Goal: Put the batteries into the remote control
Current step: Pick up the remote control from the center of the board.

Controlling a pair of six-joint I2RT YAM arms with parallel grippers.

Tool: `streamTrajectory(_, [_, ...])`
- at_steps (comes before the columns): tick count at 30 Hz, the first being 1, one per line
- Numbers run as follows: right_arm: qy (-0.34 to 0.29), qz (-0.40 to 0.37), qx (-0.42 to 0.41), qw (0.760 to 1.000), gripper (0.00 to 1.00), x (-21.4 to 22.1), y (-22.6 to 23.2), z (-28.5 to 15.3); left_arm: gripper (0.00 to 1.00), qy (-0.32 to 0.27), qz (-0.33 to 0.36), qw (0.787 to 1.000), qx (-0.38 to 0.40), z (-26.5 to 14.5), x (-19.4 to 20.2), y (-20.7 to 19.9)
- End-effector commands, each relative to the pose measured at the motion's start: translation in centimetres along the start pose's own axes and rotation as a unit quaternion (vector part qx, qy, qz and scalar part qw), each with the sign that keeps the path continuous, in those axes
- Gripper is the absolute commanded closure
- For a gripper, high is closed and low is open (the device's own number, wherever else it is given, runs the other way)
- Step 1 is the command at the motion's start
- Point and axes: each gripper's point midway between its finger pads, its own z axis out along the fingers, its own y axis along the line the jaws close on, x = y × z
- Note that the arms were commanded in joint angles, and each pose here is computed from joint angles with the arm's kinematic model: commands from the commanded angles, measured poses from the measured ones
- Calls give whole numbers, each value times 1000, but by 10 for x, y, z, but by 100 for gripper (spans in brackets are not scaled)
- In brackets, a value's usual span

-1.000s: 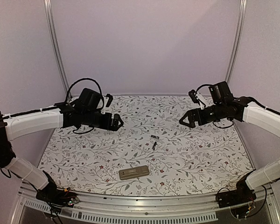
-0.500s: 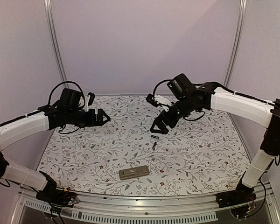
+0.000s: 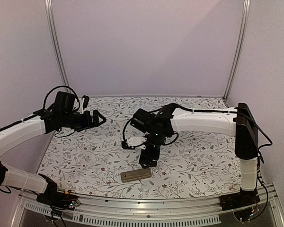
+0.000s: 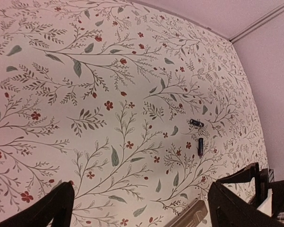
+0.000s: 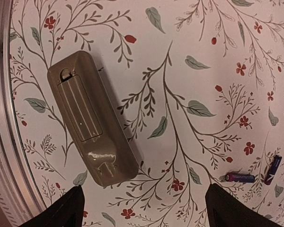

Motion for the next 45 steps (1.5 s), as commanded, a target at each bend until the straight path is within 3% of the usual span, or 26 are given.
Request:
streamTrajectory(1, [33,-35,-12,999,14,4,14,16,1,2,-20,1000,10,-6,3,6])
streamTrajectory(29, [108,-108,-34,988,40,40,59,91,0,8,-38,998,43,-9,9,0])
streamTrajectory(33, [123,-107,-15,987,56,50,53,94,0,11,-35,998,42,-10,10,0])
streamTrajectory(38, [97,-107,28,989,71,40,42,60,0,22,-24,997,77,-11,15,-11])
streamTrajectory(45, [17,-107,103,989,77,11,26,-26,4,81,-24,981,174,-10,37,-45])
